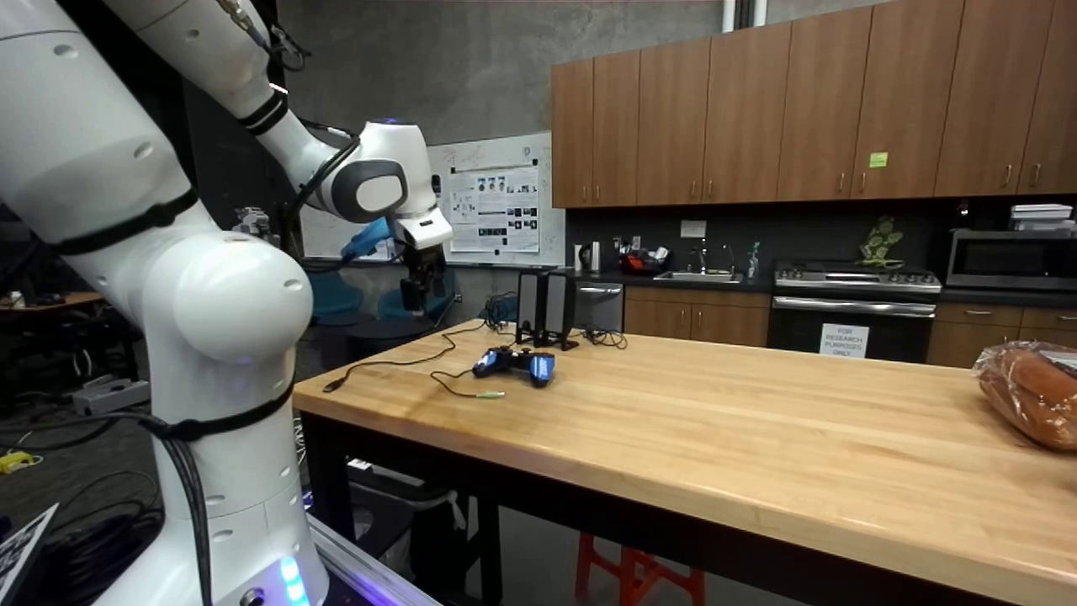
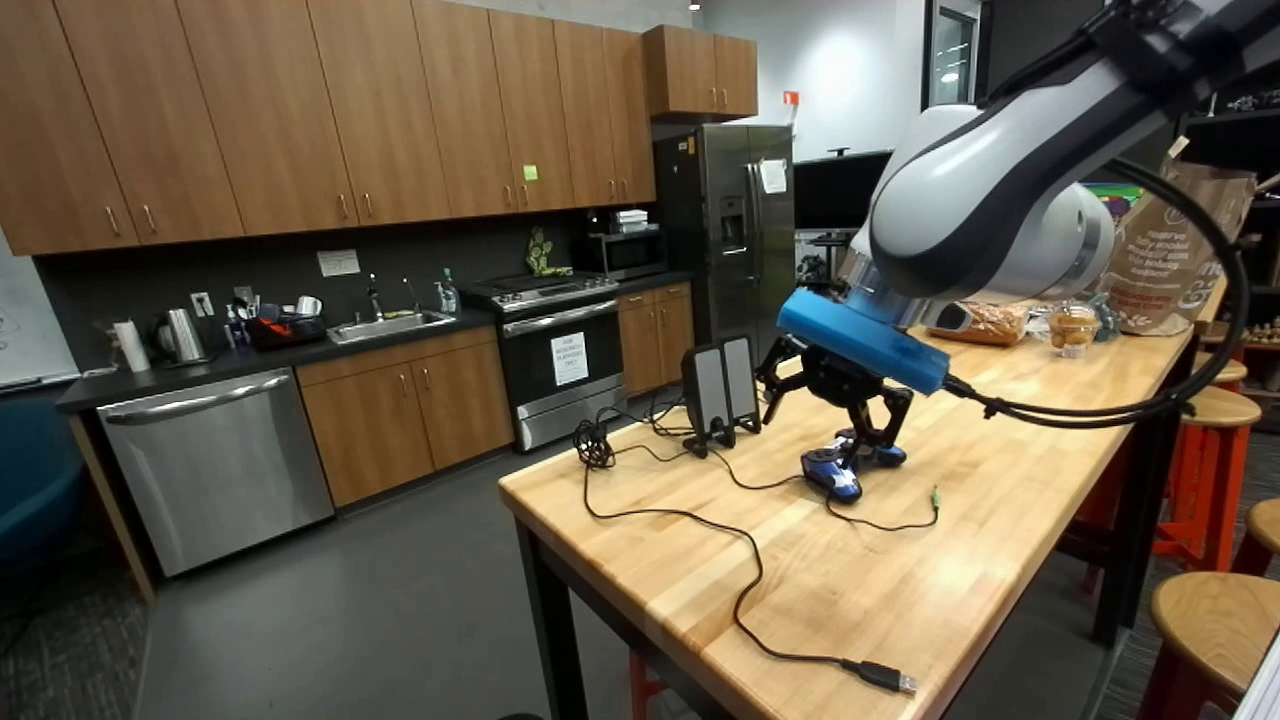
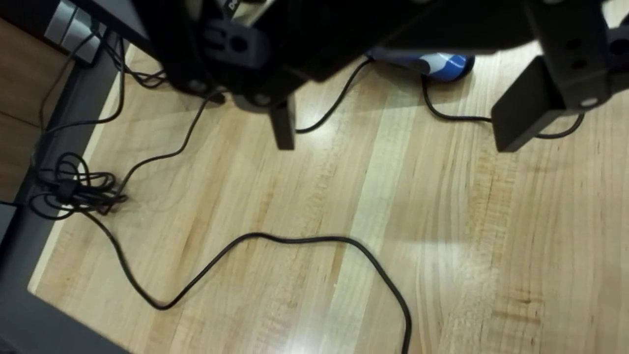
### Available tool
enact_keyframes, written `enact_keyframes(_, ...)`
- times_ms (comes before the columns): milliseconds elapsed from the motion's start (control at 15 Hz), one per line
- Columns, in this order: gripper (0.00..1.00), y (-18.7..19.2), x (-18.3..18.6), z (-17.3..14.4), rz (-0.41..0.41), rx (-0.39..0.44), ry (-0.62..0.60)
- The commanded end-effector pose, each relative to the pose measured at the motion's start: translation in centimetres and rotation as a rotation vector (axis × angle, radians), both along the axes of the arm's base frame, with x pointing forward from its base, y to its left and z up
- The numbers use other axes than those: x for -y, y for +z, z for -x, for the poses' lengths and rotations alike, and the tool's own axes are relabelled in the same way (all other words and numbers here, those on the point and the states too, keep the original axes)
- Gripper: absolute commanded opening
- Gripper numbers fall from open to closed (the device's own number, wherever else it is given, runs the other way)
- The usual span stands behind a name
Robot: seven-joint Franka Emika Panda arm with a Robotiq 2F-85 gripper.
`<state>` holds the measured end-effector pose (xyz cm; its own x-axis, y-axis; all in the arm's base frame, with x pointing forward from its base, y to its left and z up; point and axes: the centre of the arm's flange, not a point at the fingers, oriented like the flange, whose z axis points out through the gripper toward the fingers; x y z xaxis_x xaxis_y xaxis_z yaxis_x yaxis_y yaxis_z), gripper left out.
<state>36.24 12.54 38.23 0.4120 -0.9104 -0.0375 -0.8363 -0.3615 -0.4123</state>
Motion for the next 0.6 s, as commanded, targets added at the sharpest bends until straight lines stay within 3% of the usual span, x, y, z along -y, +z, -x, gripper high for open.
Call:
enact_keyframes(0,1.0,-0.15,-0.17,1.8,-0.063,0.026,-0.022)
enact_keyframes(267,1.0,0.15,-0.64,1.82,-0.045,0.081,0.024)
enact_keyframes(533,1.0,0.14,-0.71,1.61,0.033,0.12,0.04)
